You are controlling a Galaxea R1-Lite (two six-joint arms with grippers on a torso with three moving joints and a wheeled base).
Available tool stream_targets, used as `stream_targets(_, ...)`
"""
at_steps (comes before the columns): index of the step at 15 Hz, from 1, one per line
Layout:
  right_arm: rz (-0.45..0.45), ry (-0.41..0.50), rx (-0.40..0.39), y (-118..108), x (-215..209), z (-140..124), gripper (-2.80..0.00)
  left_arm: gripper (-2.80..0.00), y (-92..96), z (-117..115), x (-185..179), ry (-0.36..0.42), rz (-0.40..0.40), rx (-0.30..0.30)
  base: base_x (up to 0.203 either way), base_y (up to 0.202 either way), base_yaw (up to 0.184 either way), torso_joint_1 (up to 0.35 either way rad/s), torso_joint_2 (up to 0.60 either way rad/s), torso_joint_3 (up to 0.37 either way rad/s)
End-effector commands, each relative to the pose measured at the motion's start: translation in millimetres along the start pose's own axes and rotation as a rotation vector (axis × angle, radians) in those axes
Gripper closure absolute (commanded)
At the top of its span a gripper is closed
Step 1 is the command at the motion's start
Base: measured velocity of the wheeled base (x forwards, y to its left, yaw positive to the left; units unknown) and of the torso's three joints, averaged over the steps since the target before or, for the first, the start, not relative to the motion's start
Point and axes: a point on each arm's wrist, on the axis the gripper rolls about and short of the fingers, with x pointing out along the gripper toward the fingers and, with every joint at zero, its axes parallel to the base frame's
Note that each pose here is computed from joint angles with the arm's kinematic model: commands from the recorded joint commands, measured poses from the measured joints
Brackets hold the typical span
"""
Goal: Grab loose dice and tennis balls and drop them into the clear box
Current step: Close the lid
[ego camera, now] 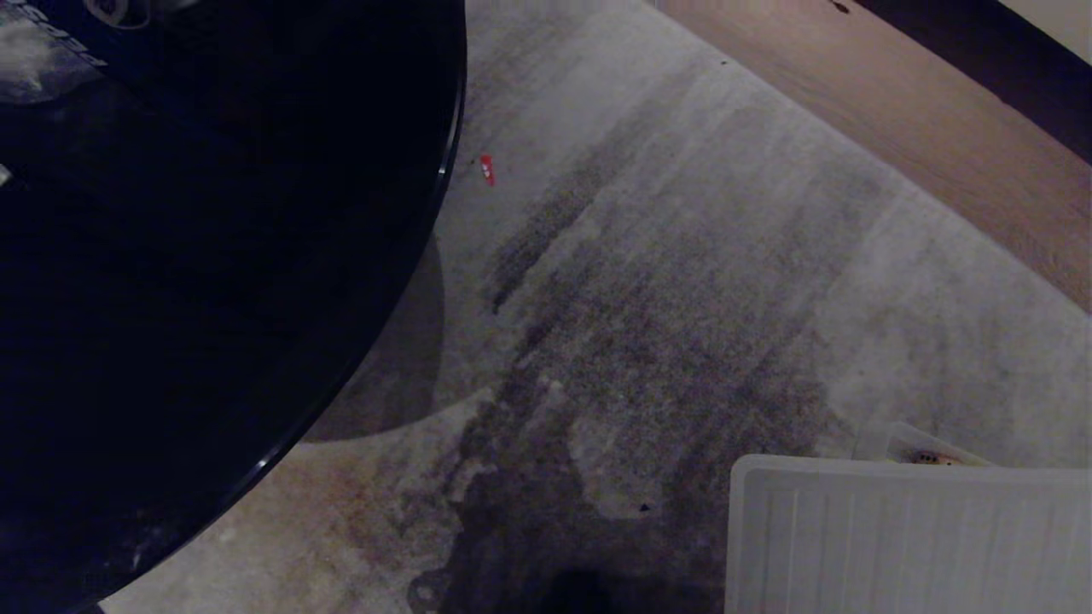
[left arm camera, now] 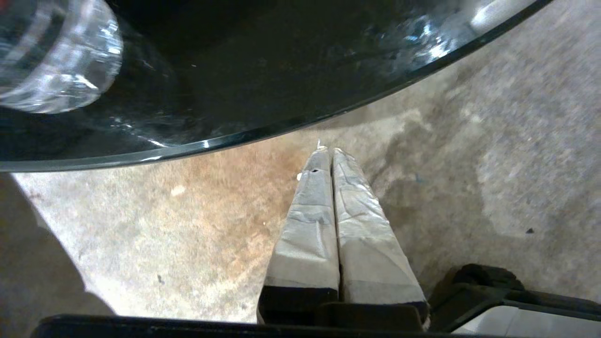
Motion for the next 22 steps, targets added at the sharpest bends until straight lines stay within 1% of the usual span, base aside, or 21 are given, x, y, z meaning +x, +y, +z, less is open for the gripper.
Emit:
stream_targets(1, 0.001, 0.004, 0.000, 0.0, 0.2, 0.0, 0.00, 0.00, 0.0, -0.3, 0.2, 0.002, 0.001, -0.002, 0.000, 0.000, 0.000, 0.006, 0.00, 0.199)
stream_targets(22, 0.001, 0.004, 0.000, 0.0, 0.2, 0.0, 0.00, 0.00, 0.0, -0.3, 0.2, 0.002, 0.001, -0.005, 0.000, 0.000, 0.000, 0.002, 0.00, 0.201)
